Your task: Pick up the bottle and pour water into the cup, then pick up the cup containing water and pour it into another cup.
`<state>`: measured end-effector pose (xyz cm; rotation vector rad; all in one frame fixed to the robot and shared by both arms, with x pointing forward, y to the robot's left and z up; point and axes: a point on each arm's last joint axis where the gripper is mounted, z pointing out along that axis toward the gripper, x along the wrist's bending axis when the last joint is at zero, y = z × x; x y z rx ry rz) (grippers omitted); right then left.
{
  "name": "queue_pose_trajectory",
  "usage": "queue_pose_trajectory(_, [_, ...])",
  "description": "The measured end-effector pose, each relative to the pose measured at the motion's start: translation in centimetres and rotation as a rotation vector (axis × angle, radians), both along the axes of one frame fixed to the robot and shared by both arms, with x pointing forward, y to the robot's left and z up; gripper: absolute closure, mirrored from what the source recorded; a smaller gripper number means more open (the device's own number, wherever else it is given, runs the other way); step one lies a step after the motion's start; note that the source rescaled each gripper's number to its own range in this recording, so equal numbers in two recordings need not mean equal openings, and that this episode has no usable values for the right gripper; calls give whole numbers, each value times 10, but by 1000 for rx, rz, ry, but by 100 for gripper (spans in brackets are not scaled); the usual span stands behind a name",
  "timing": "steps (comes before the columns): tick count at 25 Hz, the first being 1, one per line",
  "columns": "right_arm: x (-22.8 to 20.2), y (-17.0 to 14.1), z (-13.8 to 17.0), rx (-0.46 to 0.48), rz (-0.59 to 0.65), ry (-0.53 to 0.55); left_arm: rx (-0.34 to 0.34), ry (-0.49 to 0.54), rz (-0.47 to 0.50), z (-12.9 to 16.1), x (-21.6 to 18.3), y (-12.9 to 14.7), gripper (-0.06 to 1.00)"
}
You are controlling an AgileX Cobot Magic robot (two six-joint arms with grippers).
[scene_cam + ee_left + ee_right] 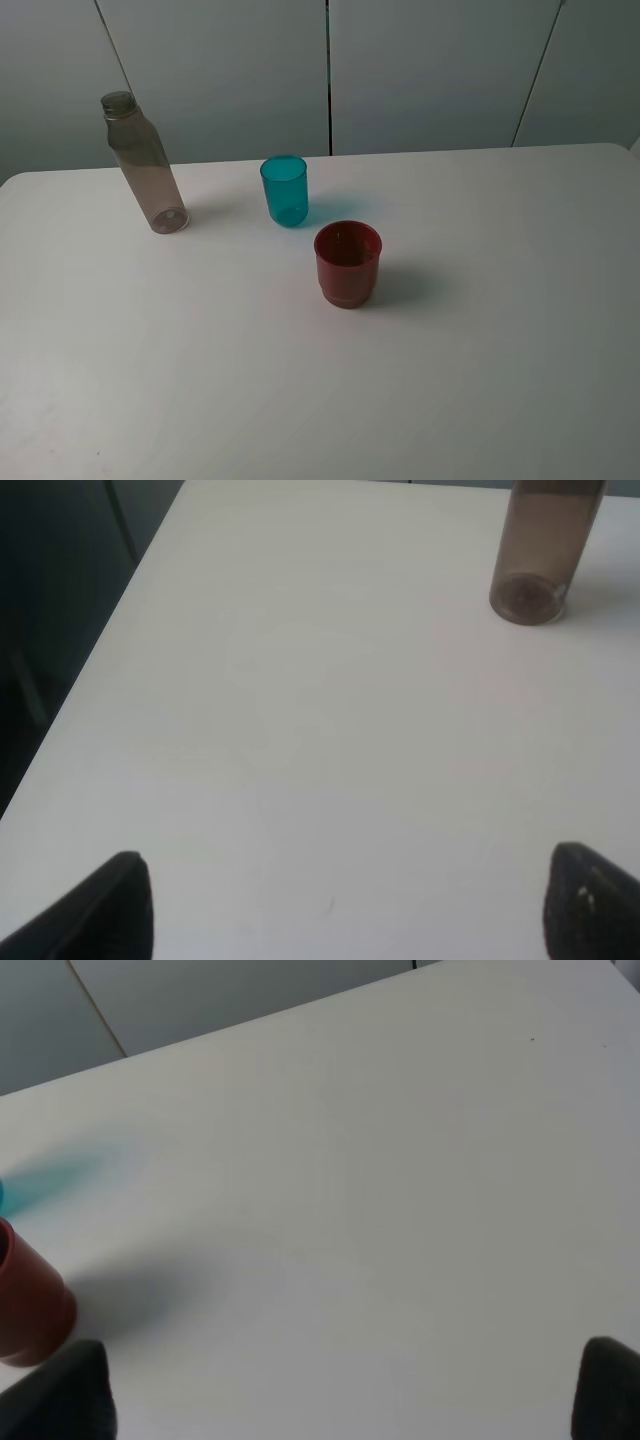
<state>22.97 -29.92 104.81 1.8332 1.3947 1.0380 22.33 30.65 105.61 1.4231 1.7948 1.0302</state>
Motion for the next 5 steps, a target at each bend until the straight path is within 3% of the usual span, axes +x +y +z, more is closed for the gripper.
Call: queue_pose_trajectory(5, [0, 0, 0, 0, 0, 0, -4, -7, 4, 0, 0, 0, -6])
